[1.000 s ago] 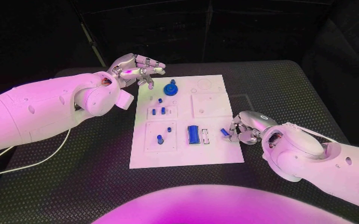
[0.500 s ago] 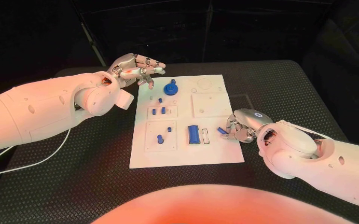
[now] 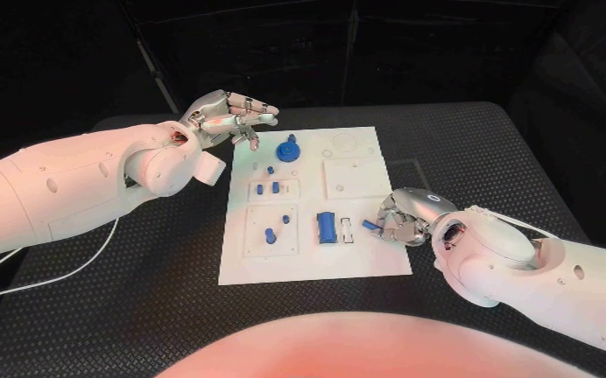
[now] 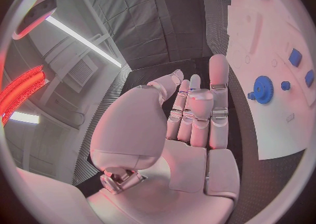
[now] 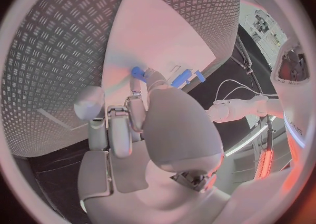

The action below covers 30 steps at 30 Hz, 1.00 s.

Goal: Assemble the parts on the task board

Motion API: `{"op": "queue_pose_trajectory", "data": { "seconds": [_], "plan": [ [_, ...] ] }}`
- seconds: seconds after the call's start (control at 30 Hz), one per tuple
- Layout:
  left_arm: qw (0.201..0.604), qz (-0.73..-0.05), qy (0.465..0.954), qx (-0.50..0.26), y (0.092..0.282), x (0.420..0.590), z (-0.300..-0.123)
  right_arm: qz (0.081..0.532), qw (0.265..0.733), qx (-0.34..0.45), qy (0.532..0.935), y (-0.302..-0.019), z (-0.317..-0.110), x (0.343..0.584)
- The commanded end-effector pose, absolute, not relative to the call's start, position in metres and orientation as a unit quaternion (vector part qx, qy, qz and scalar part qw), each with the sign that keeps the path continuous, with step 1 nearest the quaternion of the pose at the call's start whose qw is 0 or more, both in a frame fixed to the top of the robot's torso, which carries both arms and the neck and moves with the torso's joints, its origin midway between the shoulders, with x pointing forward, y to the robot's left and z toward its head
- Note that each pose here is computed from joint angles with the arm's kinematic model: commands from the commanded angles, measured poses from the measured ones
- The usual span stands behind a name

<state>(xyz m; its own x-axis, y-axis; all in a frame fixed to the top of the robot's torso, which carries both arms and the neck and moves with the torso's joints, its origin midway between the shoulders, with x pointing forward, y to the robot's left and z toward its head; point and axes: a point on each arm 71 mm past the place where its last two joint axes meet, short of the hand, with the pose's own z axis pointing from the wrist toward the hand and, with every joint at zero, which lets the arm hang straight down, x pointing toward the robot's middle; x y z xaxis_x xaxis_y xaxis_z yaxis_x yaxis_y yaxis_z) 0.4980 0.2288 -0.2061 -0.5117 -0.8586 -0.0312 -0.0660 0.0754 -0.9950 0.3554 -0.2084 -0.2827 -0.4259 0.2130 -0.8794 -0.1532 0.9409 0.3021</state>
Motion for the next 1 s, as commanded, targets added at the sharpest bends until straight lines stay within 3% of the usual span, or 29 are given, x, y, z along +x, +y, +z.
{"op": "queue_pose_trajectory", "data": {
  "seconds": [0.03, 0.47, 1.0],
  "plan": [
    [0.347, -0.586, 0.641, -0.355, 0.228, 0.498, -0.204, 0.173, 0.489, 0.068, 0.852, -0.210, -0.292, 0.346],
    [0.346, -0.586, 0.641, -0.354, 0.228, 0.498, -0.204, 0.227, 0.488, 0.129, 0.833, -0.196, -0.280, 0.338],
    [0.343, -0.587, 0.642, -0.354, 0.227, 0.498, -0.204, 0.250, 0.482, 0.157, 0.825, -0.183, -0.283, 0.343]
  ]
}}
